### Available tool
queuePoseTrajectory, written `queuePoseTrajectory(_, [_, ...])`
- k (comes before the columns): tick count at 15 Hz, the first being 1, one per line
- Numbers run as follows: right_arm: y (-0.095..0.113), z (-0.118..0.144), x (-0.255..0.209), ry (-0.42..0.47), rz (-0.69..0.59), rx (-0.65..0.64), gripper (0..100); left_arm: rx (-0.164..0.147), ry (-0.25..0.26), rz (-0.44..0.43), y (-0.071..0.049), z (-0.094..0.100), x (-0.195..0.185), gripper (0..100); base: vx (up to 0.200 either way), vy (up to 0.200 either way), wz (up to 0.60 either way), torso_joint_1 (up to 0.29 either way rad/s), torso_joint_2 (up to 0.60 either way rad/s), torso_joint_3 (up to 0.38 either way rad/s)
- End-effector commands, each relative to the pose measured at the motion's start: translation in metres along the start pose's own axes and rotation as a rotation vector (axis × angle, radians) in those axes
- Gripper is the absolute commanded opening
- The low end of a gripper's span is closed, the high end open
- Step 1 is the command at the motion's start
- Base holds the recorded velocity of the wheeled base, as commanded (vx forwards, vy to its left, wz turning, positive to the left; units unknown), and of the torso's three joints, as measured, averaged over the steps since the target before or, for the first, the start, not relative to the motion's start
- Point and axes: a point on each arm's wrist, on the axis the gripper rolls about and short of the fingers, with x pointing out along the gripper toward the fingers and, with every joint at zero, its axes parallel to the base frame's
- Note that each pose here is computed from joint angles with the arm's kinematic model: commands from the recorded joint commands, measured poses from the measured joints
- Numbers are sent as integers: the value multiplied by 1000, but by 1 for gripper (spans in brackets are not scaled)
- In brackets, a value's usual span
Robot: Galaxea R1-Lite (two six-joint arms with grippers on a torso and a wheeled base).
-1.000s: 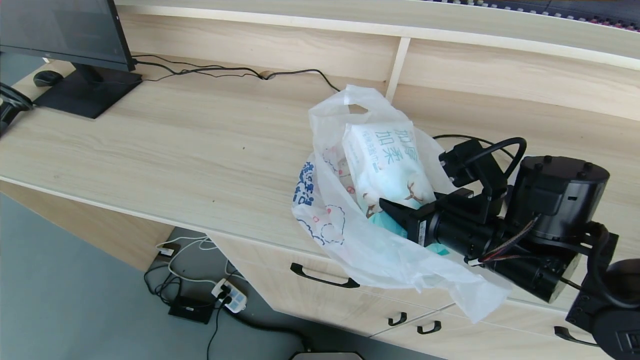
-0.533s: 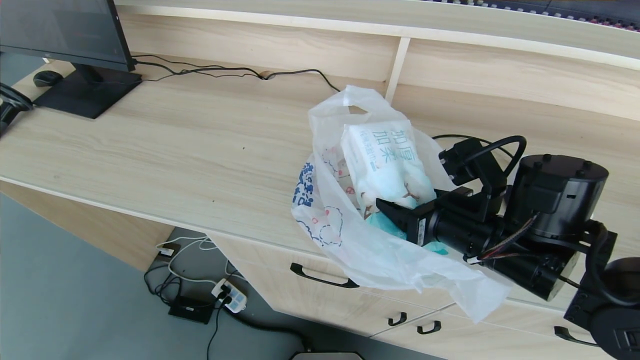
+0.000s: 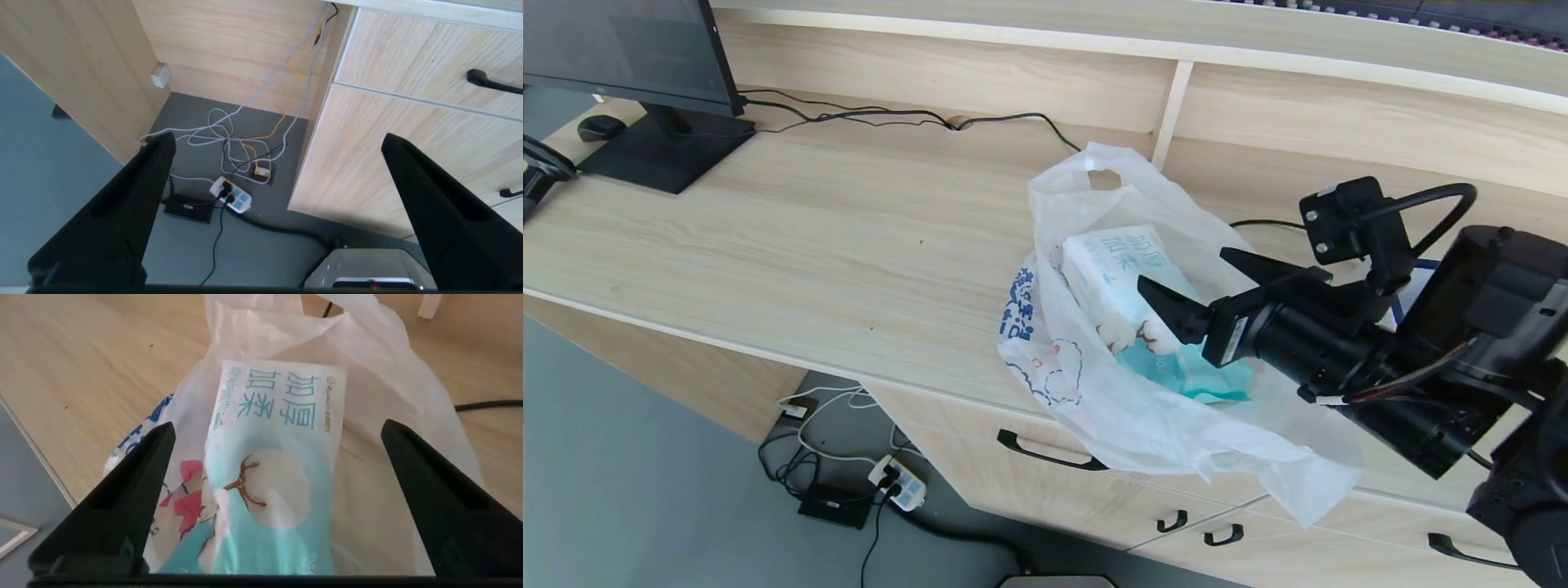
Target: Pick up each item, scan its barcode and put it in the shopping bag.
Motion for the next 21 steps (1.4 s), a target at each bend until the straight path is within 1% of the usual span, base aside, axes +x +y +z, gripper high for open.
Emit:
queuePoseTrajectory(1, [2,3,-20,-66,10,-31,100,0,1,0,0,0,0,100,0,0,0,0,0,0])
queuePoseTrajectory(2, [2,12,-30,-143,17,-105,100,-2,1,0,0,0,0,100,0,0,0,0,0,0])
queuePoseTrajectory(3, [10,19,-36,-171,59,-109,100,-2,1,0,0,0,0,100,0,0,0,0,0,0])
queuePoseTrajectory(4, [12,25,-39,-194,69,-114,100,-2,3,0,0,0,0,100,-200,0,0,2,2,2])
queuePoseTrajectory(8, [12,24,-41,-189,71,-133,100,-3,3,0,0,0,0,100,-200,0,0,8,4,1])
queuePoseTrajectory(10, [11,16,-43,-158,74,-117,100,-3,1,0,0,0,0,100,0,0,0,0,0,0])
queuePoseTrajectory(12, [7,11,-46,-138,64,-85,100,-3,1,0,0,0,0,100,0,0,-600,-15,0,7])
queuePoseTrajectory(14, [1,14,-46,-150,41,-82,100,-3,1,0,0,0,0,100,0,0,-600,14,12,0])
queuePoseTrajectory(16, [-4,13,-50,-152,21,-77,100,-18,1,0,0,0,0,100,0,0,-600,17,7,0])
queuePoseTrajectory(19, [-5,18,-53,-170,19,-76,100,-22,4,0,0,0,0,100,0,0,-600,5,2,4])
queuePoseTrajectory(21, [-6,21,-59,-179,15,-60,100,-15,3,0,0,0,0,100,0,0,0,0,0,0])
